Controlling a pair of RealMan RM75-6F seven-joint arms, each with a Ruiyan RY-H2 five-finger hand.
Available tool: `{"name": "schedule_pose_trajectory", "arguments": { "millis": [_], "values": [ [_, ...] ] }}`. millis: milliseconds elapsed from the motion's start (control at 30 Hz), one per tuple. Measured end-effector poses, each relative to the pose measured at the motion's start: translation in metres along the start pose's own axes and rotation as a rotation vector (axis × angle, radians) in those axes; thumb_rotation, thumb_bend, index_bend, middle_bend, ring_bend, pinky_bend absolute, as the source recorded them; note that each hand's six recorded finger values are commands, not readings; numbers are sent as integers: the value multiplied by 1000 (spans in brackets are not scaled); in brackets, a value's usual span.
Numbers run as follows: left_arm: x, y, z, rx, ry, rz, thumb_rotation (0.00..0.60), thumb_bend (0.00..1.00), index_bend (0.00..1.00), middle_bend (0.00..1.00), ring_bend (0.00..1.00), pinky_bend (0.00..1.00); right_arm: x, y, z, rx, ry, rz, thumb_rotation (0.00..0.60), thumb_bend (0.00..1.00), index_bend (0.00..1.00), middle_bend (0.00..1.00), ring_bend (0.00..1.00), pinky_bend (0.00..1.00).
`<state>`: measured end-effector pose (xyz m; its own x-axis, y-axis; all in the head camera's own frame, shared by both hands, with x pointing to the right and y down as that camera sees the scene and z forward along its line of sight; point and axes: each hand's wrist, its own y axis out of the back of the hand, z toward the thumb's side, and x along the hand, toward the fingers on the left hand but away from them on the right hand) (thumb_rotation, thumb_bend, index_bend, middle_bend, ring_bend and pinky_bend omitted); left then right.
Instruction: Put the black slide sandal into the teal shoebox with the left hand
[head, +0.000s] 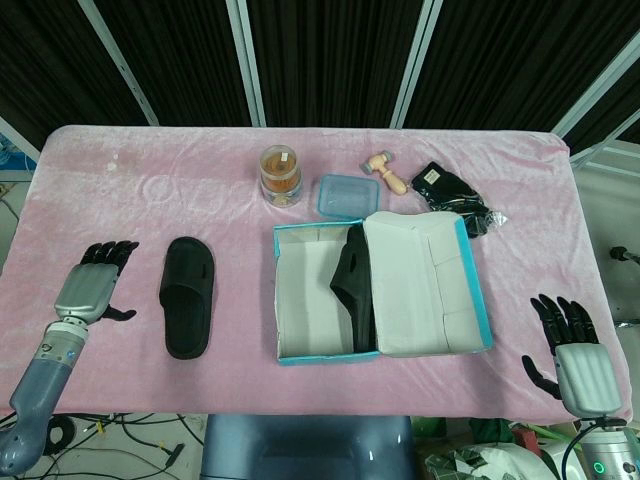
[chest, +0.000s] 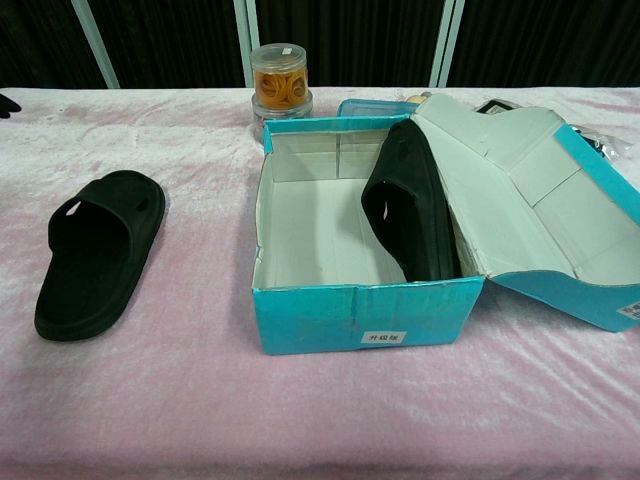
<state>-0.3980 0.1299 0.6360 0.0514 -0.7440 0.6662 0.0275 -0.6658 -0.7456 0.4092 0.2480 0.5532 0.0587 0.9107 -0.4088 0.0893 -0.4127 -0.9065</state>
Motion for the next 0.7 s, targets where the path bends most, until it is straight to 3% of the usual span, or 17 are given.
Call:
{"name": "schedule_pose_trajectory", "arguments": {
  "millis": [300, 500, 700],
  "values": [
    [20, -3, 8, -5, 14, -26, 600, 0, 10, 113, 0, 0, -4, -1, 4, 7, 8, 9, 600, 243, 27, 64, 0, 60],
    [33, -7, 24, -45, -13, -86, 600, 0, 17, 136, 0, 0, -3, -1, 3, 11, 4, 12, 600, 242, 27, 64, 0, 60],
    [44, -7, 36, 28, -15, -133, 600, 0, 1, 134, 0, 0, 0, -1, -1, 7, -12, 11, 600, 242, 27, 64, 0, 60]
  ]
}}
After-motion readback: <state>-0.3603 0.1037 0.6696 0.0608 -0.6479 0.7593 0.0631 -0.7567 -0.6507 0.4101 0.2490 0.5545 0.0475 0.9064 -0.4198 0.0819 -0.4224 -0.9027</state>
